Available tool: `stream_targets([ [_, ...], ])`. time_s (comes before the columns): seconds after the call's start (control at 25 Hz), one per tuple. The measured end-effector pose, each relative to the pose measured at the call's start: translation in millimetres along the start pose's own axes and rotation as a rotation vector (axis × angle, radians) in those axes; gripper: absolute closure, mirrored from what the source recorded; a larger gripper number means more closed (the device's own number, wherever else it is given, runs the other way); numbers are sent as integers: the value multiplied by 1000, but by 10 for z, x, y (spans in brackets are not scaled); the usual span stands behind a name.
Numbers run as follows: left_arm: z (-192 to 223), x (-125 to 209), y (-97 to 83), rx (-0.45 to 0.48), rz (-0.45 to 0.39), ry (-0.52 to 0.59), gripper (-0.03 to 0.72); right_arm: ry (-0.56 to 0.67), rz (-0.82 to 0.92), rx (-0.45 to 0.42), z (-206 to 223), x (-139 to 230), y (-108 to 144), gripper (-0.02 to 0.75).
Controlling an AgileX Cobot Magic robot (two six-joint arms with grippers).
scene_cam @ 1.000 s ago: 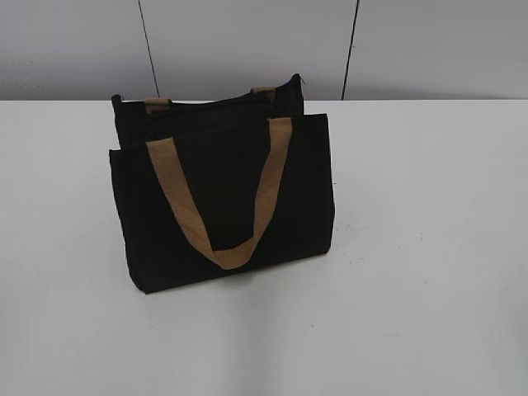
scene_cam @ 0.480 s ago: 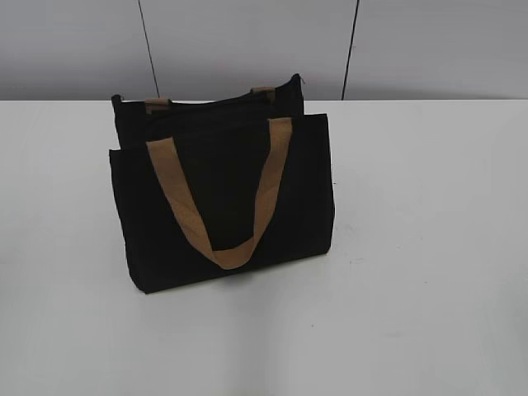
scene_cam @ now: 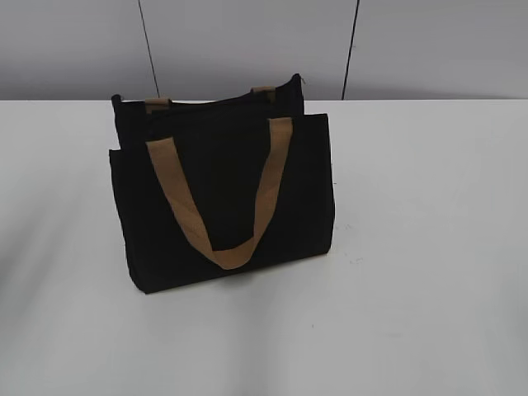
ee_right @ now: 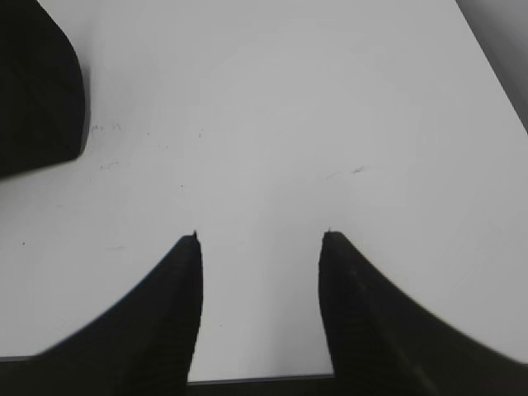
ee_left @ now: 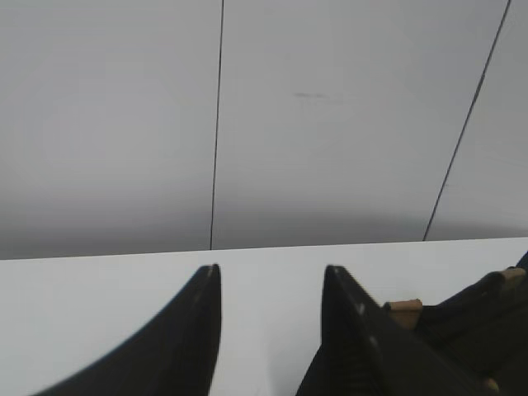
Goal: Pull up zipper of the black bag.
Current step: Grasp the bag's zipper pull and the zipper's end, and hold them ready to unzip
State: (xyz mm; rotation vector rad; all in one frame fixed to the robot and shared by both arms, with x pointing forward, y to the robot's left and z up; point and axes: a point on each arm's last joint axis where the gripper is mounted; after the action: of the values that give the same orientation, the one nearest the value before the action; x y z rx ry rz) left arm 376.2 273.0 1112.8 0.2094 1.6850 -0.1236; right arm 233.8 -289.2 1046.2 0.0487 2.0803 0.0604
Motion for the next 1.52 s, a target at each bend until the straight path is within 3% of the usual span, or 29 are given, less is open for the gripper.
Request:
stream_targets([
  [0.2, 438, 485, -53, 6, -51, -4, 379, 0, 0, 0, 0, 0, 0, 374],
  [0.52, 601, 1228, -148, 38, -76, 13, 379, 0, 0, 0, 0, 0, 0, 374],
  [0.96, 921, 1942, -408, 284, 27, 201, 379, 0, 0, 0, 0, 0, 0, 374],
  [1.16, 1003, 2119, -458, 325, 4, 204, 372, 0, 0, 0, 0, 0, 0, 374],
  [1.52, 1235, 2163, -479, 332, 4, 190, 281, 0, 0, 0, 0, 0, 0, 374],
])
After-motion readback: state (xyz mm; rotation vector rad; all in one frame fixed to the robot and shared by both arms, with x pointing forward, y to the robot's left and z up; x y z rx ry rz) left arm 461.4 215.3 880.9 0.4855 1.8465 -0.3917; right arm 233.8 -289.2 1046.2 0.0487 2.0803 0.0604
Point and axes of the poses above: a point on each arm's last joint axis where the gripper is mounted, z pointing out along that axis toward the gripper, y along the wrist's bending axis when the last joint is at zero, x = y × z, and after that the axes turned 1 degree about z, right-handed
